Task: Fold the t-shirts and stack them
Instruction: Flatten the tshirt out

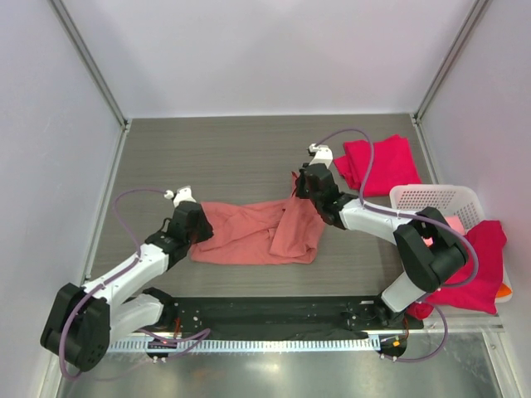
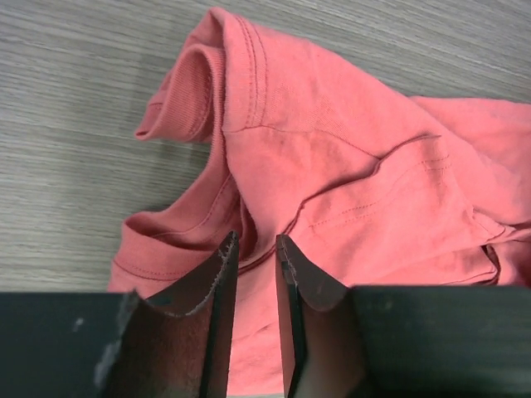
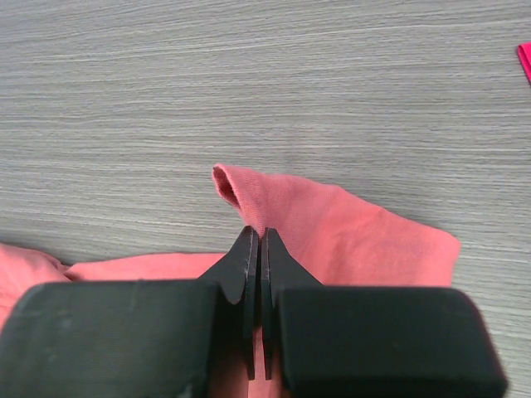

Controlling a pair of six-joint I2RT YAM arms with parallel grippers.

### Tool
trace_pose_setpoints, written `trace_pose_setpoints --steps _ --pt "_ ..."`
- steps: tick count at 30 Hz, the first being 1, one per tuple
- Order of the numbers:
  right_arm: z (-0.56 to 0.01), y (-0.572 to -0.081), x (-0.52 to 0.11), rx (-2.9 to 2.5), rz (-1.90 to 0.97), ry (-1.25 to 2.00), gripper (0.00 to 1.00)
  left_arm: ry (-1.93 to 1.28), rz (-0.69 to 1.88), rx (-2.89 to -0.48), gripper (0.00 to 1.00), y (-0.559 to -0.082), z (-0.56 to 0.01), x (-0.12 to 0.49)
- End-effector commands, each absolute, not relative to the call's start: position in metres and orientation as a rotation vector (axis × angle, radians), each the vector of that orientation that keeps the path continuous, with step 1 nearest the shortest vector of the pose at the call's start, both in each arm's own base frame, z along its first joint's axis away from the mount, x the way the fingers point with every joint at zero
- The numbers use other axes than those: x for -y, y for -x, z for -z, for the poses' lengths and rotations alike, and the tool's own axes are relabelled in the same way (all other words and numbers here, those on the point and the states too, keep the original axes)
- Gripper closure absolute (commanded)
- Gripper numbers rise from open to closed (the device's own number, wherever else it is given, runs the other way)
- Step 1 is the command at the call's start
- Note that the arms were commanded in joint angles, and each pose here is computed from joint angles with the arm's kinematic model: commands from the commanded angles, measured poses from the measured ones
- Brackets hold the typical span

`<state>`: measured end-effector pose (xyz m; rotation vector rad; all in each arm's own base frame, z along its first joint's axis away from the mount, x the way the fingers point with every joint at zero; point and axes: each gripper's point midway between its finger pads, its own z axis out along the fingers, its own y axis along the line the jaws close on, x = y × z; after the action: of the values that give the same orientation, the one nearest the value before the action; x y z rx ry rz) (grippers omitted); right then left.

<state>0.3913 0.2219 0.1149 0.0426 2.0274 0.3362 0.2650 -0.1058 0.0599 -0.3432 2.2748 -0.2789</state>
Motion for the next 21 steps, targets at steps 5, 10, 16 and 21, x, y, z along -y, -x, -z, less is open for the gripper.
trace_pose_setpoints --steps 5,10,16,21 --pt "-0.145 -0.399 -0.220 -1.924 -0.361 -0.099 0.99 0.331 0.319 -2.259 0.47 -0.271 -0.073 0.113" --pt "-0.144 -0.400 -0.219 -1.925 -0.355 -0.104 0.99 0.426 0.279 -2.280 0.44 -0.264 -0.066 0.104" --pt "-0.142 -0.401 -0.216 -1.924 -0.340 -0.112 0.99 0.473 0.248 -2.349 0.47 -0.250 -0.053 0.100" --pt "-0.142 -0.402 -0.216 -1.924 -0.343 -0.109 0.99 0.498 0.212 -2.337 0.49 -0.244 -0.055 0.091"
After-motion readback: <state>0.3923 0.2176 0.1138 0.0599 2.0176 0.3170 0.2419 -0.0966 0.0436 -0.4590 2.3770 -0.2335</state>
